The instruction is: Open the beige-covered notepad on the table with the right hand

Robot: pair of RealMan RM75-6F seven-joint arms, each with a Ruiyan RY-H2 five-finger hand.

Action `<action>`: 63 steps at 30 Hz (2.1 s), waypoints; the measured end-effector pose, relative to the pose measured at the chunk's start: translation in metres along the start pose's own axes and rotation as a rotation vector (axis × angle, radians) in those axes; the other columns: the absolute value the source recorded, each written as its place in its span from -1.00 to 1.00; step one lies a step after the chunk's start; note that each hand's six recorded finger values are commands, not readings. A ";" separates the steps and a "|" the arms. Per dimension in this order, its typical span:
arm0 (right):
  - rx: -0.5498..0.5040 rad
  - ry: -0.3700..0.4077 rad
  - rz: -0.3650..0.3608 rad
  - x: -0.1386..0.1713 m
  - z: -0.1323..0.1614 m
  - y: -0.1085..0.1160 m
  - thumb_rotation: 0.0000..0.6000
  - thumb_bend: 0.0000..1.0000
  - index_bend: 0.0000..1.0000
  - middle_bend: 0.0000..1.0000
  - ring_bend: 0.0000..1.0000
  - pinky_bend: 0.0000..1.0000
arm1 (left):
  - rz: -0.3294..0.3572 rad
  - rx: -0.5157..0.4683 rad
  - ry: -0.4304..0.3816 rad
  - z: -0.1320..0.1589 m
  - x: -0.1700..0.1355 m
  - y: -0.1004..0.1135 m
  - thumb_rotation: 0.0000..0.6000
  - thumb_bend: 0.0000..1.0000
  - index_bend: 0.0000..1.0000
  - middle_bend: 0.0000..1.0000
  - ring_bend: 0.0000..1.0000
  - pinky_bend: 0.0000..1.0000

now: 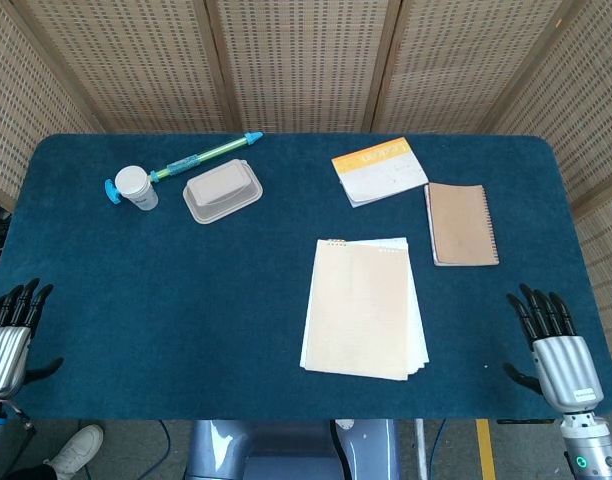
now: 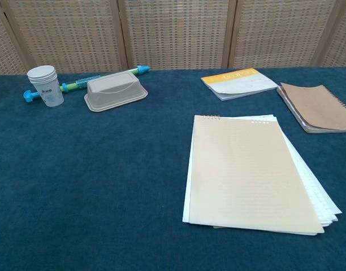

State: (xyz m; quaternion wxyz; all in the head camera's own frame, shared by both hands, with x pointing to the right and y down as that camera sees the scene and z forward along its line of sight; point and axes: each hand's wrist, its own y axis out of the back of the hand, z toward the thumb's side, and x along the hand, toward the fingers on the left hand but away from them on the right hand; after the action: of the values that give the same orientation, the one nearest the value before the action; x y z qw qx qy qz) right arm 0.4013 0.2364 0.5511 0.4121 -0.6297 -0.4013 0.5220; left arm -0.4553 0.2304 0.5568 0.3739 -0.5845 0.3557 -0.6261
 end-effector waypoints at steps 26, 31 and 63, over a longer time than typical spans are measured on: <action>-0.155 0.203 0.137 -0.008 0.079 -0.048 1.00 -0.27 -0.88 -1.00 -1.00 -1.00 | 0.008 -0.011 0.004 -0.003 -0.004 0.006 1.00 -0.81 -1.00 -1.00 -1.00 -0.84; -0.185 0.242 0.171 -0.009 0.108 -0.066 1.00 -0.15 -0.88 -1.00 -1.00 -1.00 | 0.007 -0.017 0.003 -0.003 -0.004 0.006 1.00 -0.81 -1.00 -1.00 -1.00 -0.84; -0.262 0.256 0.338 -0.021 0.178 -0.143 1.00 -0.09 -0.87 -1.00 -1.00 -1.00 | -0.007 -0.013 -0.008 -0.002 -0.004 0.005 1.00 -0.81 -1.00 -1.00 -1.00 -0.84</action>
State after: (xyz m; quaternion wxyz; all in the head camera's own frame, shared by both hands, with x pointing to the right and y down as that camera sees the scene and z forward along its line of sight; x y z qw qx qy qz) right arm 0.2115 0.2833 0.6712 0.2814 -0.7969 -0.2992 0.4430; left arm -0.4564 0.2319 0.5508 0.3691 -0.5908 0.3562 -0.6227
